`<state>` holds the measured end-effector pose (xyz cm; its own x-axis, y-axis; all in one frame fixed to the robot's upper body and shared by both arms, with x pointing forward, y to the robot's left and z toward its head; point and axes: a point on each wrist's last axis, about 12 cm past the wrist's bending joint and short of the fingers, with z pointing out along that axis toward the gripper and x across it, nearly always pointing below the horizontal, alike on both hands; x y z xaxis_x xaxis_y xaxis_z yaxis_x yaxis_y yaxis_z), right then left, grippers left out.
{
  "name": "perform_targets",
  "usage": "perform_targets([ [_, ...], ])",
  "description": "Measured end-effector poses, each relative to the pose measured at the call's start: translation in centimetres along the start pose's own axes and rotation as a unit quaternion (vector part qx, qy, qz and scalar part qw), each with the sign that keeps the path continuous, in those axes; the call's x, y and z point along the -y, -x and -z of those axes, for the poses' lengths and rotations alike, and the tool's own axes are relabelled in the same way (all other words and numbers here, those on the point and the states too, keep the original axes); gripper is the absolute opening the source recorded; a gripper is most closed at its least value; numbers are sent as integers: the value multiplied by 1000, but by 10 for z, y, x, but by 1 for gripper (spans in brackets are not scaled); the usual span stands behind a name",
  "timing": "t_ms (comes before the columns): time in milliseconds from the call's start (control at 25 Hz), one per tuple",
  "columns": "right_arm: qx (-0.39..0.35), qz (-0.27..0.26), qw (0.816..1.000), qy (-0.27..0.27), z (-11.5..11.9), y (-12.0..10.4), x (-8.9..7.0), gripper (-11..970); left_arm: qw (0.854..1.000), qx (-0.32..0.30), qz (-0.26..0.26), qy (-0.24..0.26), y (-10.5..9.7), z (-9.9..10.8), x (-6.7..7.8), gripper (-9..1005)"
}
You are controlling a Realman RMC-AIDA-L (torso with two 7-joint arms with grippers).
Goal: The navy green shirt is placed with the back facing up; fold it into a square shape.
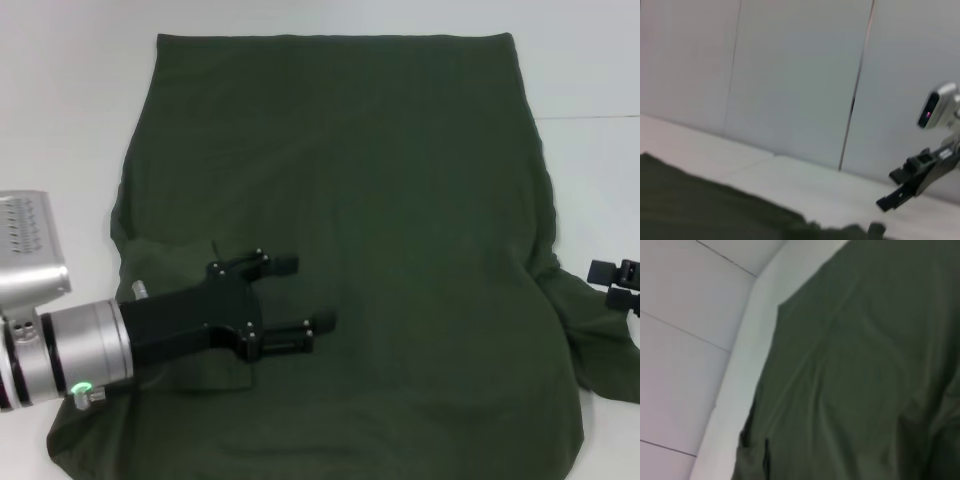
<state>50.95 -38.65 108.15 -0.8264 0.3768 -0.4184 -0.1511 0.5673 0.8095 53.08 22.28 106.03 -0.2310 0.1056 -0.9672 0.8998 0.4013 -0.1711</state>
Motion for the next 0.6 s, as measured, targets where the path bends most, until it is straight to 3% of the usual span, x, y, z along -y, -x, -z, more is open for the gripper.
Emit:
perform_targets([
  [600,2,-28,997,-67,5,-2,17,878,1000,-18,6,10,-7,-4,0,907],
])
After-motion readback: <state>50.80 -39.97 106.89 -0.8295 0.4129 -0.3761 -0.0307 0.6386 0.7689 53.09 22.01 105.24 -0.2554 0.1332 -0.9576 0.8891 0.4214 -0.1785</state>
